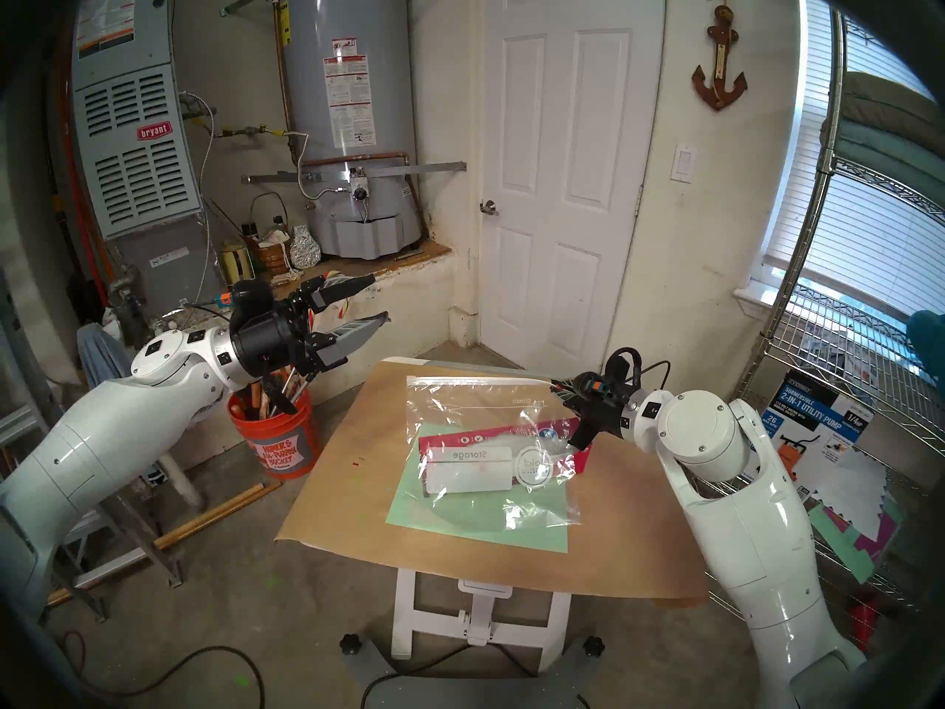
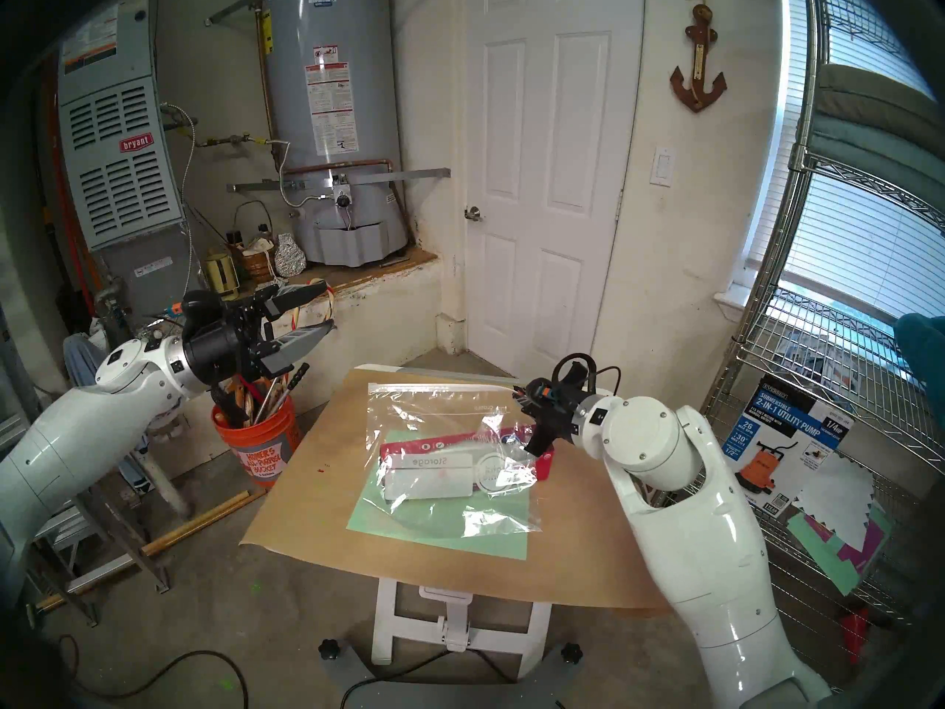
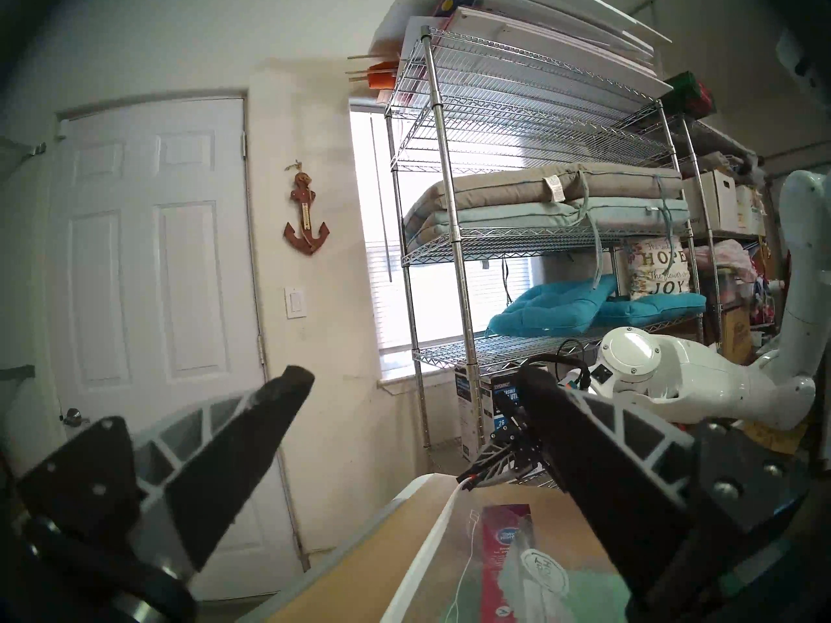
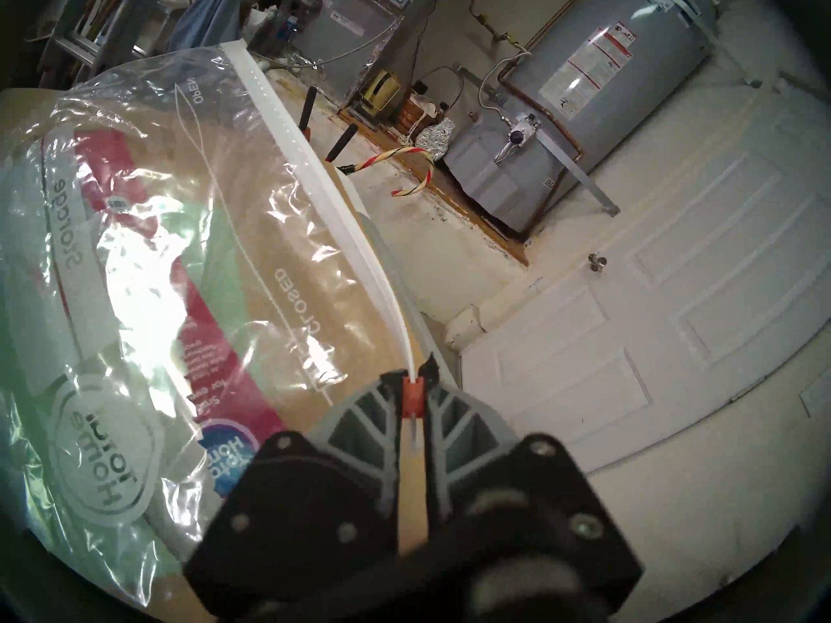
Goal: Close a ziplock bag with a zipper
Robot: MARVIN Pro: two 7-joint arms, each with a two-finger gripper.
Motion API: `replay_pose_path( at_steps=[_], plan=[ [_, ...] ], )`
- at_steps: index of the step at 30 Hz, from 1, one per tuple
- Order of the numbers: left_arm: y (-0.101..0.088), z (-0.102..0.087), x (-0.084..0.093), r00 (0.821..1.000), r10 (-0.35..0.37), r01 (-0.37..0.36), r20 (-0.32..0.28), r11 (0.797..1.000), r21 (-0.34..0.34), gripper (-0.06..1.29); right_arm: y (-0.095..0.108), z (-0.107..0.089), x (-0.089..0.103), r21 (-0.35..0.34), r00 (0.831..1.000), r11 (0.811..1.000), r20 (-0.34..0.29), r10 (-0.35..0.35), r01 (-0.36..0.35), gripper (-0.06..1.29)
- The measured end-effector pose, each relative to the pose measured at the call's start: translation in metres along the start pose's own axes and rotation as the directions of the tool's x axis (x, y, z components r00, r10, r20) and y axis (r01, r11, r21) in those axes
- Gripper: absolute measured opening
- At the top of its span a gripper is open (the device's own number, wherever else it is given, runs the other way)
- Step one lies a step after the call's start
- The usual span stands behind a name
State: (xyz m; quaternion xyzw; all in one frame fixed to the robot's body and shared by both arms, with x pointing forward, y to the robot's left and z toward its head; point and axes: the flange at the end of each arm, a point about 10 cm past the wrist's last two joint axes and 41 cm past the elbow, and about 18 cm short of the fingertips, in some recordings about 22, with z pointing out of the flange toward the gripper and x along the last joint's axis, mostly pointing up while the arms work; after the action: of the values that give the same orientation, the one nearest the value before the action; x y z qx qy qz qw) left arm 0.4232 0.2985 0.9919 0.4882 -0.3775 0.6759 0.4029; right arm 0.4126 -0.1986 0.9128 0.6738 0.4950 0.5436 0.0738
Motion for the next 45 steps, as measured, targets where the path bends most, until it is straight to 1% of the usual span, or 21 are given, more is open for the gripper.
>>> replay_pose_path(
  at_steps=[8,9,14,15,17,18,19,20,23,24,25,29,30,34,36,37,39,41,42,44,45],
  plan=[
    [0.0,0.0,0.0,1.0,-0.004,0.004,-0.003,1.0,0.001,1.27,0.001,0.001,-0.003,-0.022,0.998,0.998,0.018,0.06,-0.059,0.13],
    [0.001,0.0,0.0,1.0,-0.006,0.006,-0.003,1.0,0.002,1.27,0.002,0.001,-0.003,-0.027,0.997,0.997,0.021,0.079,-0.078,0.19],
    [0.002,0.001,-0.003,1.0,-0.011,0.011,-0.003,1.0,0.004,1.27,0.004,0.0,-0.004,-0.042,0.993,0.993,0.025,0.113,-0.112,0.31],
    [0.002,0.001,-0.003,1.0,-0.012,0.012,-0.004,1.0,0.005,1.27,0.005,-0.001,-0.005,-0.048,0.992,0.992,0.025,0.12,-0.119,0.38],
    [0.003,0.003,-0.005,1.0,-0.011,0.011,-0.012,1.0,0.011,1.27,0.008,-0.003,-0.005,-0.065,0.989,0.988,0.019,0.144,-0.142,0.99],
    [0.003,0.003,-0.005,1.0,-0.01,0.01,-0.015,1.0,0.015,1.27,0.01,-0.004,-0.005,-0.075,0.988,0.986,0.015,0.153,-0.151,1.16],
    [0.003,0.004,-0.006,1.0,-0.007,0.007,-0.019,1.0,0.021,1.27,0.013,-0.006,-0.005,-0.09,0.986,0.982,0.011,0.165,-0.164,1.2],
    [0.001,0.006,-0.007,0.999,0.006,-0.005,-0.041,0.999,0.044,1.27,0.022,-0.011,-0.006,-0.139,0.979,0.97,-0.006,0.202,-0.201,1.21],
    [-0.002,0.01,-0.008,0.997,0.023,-0.017,-0.073,0.996,0.082,1.27,0.036,-0.02,-0.005,-0.21,0.97,0.947,-0.037,0.241,-0.243,1.21],
    [-0.003,0.013,-0.008,0.996,0.03,-0.022,-0.086,0.995,0.098,1.27,0.042,-0.024,-0.003,-0.244,0.964,0.933,-0.056,0.259,-0.265,1.21],
    [-0.004,0.014,-0.007,0.995,0.033,-0.024,-0.093,0.994,0.105,1.27,0.045,-0.026,-0.001,-0.259,0.961,0.925,-0.067,0.269,-0.277,1.21],
    [-0.009,0.025,-0.004,0.989,0.06,-0.04,-0.132,0.988,0.148,1.27,0.059,-0.039,0.008,-0.344,0.944,0.879,-0.13,0.303,-0.33,1.21],
    [-0.012,0.029,-0.001,0.986,0.072,-0.047,-0.148,0.985,0.167,1.27,0.063,-0.043,0.011,-0.373,0.938,0.861,-0.152,0.311,-0.346,1.21],
    [-0.021,0.04,0.007,0.974,0.105,-0.057,-0.2,0.971,0.232,1.27,0.073,-0.054,0.02,-0.445,0.918,0.804,-0.215,0.332,-0.395,1.21],
    [-0.025,0.044,0.01,0.968,0.114,-0.055,-0.222,0.964,0.258,1.27,0.077,-0.058,0.023,-0.469,0.91,0.781,-0.238,0.339,-0.413,1.2],
    [-0.028,0.048,0.013,0.962,0.122,-0.051,-0.242,0.959,0.28,1.27,0.08,-0.061,0.026,-0.488,0.904,0.761,-0.258,0.342,-0.428,1.21],
    [-0.031,0.052,0.018,0.954,0.134,-0.047,-0.268,0.95,0.308,1.27,0.084,-0.066,0.03,-0.512,0.895,0.735,-0.281,0.346,-0.445,1.2],
    [-0.037,0.057,0.024,0.941,0.15,-0.039,-0.303,0.938,0.343,1.27,0.09,-0.073,0.033,-0.544,0.884,0.696,-0.311,0.35,-0.468,1.21],
    [-0.038,0.059,0.026,0.937,0.154,-0.036,-0.313,0.935,0.353,1.27,0.092,-0.075,0.035,-0.554,0.88,0.684,-0.32,0.351,-0.474,1.2],
    [-0.043,0.064,0.033,0.924,0.167,-0.024,-0.343,0.923,0.384,1.27,0.1,-0.082,0.038,-0.586,0.868,0.641,-0.351,0.352,-0.497,1.21],
    [-0.044,0.065,0.034,0.92,0.17,-0.019,-0.353,0.919,0.394,1.27,0.102,-0.084,0.04,-0.595,0.864,0.626,-0.361,0.351,-0.504,1.21]
  ],
)
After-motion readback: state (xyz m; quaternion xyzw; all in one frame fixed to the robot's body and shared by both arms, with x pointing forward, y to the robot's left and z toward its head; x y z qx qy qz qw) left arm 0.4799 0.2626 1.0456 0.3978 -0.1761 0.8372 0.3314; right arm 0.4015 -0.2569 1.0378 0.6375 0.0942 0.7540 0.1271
